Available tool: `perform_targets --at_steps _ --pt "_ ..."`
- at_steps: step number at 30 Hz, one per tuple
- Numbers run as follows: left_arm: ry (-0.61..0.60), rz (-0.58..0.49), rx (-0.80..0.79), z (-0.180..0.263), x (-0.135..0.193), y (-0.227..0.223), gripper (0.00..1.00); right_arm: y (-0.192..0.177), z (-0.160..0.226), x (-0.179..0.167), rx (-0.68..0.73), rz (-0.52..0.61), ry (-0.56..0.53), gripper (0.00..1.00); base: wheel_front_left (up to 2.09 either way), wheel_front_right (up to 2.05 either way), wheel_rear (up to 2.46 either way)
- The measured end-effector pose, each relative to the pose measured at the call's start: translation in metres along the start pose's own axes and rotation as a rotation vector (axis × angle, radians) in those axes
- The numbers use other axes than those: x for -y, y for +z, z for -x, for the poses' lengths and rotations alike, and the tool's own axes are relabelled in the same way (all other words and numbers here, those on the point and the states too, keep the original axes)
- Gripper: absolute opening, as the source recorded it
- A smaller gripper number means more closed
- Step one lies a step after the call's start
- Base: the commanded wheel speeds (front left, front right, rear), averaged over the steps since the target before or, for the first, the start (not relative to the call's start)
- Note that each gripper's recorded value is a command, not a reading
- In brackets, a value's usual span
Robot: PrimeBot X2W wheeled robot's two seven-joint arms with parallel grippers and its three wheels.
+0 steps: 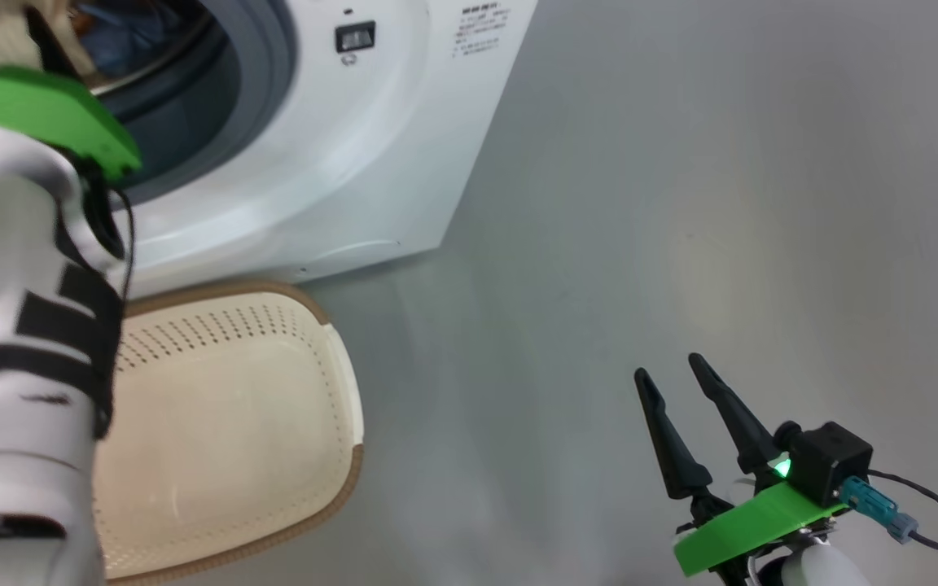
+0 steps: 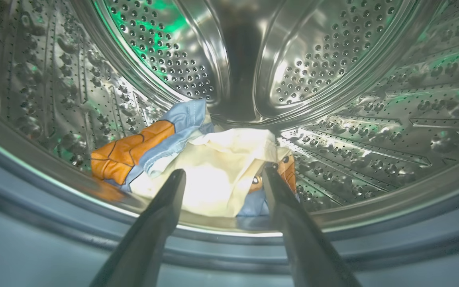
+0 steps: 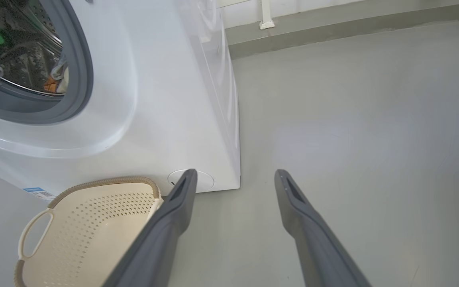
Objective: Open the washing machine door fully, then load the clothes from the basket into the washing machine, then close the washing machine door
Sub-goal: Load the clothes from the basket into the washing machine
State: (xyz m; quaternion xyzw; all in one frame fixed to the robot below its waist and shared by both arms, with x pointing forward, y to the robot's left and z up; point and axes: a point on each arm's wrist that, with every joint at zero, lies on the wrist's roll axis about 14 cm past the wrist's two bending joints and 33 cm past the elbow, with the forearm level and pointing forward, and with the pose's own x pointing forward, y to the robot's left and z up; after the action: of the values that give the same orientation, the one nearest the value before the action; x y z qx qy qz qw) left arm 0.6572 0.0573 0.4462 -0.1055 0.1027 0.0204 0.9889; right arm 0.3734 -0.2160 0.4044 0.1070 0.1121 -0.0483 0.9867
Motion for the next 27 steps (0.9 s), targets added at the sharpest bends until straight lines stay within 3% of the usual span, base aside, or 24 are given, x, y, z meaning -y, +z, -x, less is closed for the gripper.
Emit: perform_targets --at_steps 15,27 --pt "-0.077 0.027 -0.005 0.096 -0.015 -0.003 1.00 0.028 0.031 -0.005 0.092 0.004 0.037 1.00 0.00 0.00 0.00" --pt "-0.046 0.008 0.016 0.180 -0.064 -0.019 1.00 0.039 0.043 -0.032 0.140 0.008 0.134 1.00 0.00 0.00 0.00"
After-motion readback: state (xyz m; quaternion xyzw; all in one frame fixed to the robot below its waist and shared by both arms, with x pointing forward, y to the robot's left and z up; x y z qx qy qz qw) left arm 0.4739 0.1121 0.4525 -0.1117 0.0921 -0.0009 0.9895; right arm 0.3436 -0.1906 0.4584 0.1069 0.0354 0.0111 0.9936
